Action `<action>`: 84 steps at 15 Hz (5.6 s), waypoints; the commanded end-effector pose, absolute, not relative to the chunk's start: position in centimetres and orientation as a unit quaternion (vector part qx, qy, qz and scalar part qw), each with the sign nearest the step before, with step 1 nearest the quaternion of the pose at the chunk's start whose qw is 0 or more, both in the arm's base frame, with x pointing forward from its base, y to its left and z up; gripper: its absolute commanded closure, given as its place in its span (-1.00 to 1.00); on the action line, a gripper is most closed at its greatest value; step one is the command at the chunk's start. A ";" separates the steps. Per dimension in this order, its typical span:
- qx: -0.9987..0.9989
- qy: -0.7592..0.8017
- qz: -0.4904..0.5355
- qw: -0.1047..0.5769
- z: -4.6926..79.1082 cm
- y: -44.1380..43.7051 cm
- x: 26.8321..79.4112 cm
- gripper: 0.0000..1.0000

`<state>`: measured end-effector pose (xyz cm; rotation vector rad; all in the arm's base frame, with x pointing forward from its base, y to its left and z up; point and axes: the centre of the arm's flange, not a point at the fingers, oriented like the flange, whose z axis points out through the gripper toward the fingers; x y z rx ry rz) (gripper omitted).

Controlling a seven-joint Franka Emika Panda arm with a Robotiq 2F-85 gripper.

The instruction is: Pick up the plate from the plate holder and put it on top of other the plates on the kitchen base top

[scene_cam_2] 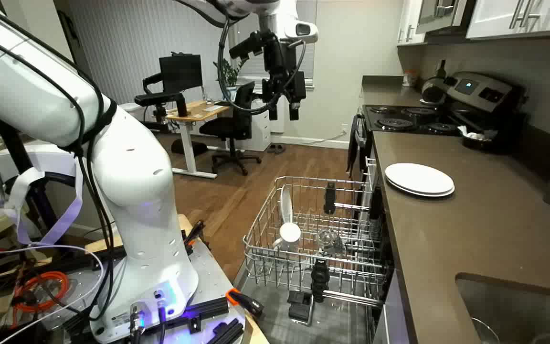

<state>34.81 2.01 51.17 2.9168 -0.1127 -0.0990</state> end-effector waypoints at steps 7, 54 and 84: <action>0.993 -0.038 -0.034 0.110 51.2 2.0 34.8 -1.00; 0.916 0.387 0.066 -0.078 13.7 21.9 59.1 -1.00; 0.926 0.365 -0.057 -0.084 11.1 22.5 58.3 0.90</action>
